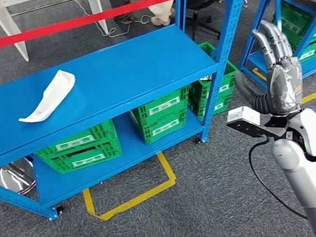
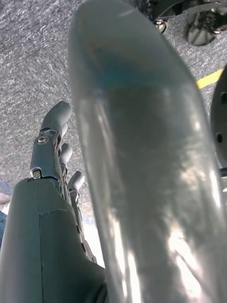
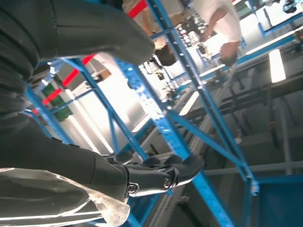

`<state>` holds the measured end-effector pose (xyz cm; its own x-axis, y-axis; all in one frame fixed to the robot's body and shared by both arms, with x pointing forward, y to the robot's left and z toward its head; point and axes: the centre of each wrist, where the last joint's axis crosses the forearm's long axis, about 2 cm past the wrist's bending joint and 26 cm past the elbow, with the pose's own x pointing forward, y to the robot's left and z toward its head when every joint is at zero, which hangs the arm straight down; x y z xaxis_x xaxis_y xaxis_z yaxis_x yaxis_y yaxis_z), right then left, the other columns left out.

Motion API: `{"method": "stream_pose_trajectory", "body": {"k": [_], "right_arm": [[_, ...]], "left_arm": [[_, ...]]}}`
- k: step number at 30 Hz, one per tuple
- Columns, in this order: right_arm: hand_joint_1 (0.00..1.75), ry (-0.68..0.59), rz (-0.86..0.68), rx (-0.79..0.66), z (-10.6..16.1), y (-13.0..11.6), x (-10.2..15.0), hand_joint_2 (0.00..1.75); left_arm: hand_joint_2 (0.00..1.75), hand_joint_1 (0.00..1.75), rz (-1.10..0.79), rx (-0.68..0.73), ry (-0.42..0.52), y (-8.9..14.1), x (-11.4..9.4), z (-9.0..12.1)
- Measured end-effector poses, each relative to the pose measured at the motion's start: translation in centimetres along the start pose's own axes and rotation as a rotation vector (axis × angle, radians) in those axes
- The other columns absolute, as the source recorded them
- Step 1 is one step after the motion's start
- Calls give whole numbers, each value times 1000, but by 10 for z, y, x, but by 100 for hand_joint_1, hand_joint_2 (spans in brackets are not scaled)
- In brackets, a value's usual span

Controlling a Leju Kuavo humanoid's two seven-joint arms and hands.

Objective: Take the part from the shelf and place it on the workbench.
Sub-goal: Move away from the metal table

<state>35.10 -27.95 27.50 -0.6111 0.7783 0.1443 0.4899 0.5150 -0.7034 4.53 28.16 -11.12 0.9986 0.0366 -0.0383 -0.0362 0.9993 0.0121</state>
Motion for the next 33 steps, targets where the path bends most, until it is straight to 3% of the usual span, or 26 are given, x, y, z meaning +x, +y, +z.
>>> {"method": "stream_pose_trajectory", "body": {"k": [30,33], "right_arm": [[0,4,10,76,-2,5,-4,175],[0,14,11,93,0,6,-6,44]], "left_arm": [[0,0,-17,4,-16,-1,-1,0],[0,0,-18,3,-19,-1,1,0]]}}
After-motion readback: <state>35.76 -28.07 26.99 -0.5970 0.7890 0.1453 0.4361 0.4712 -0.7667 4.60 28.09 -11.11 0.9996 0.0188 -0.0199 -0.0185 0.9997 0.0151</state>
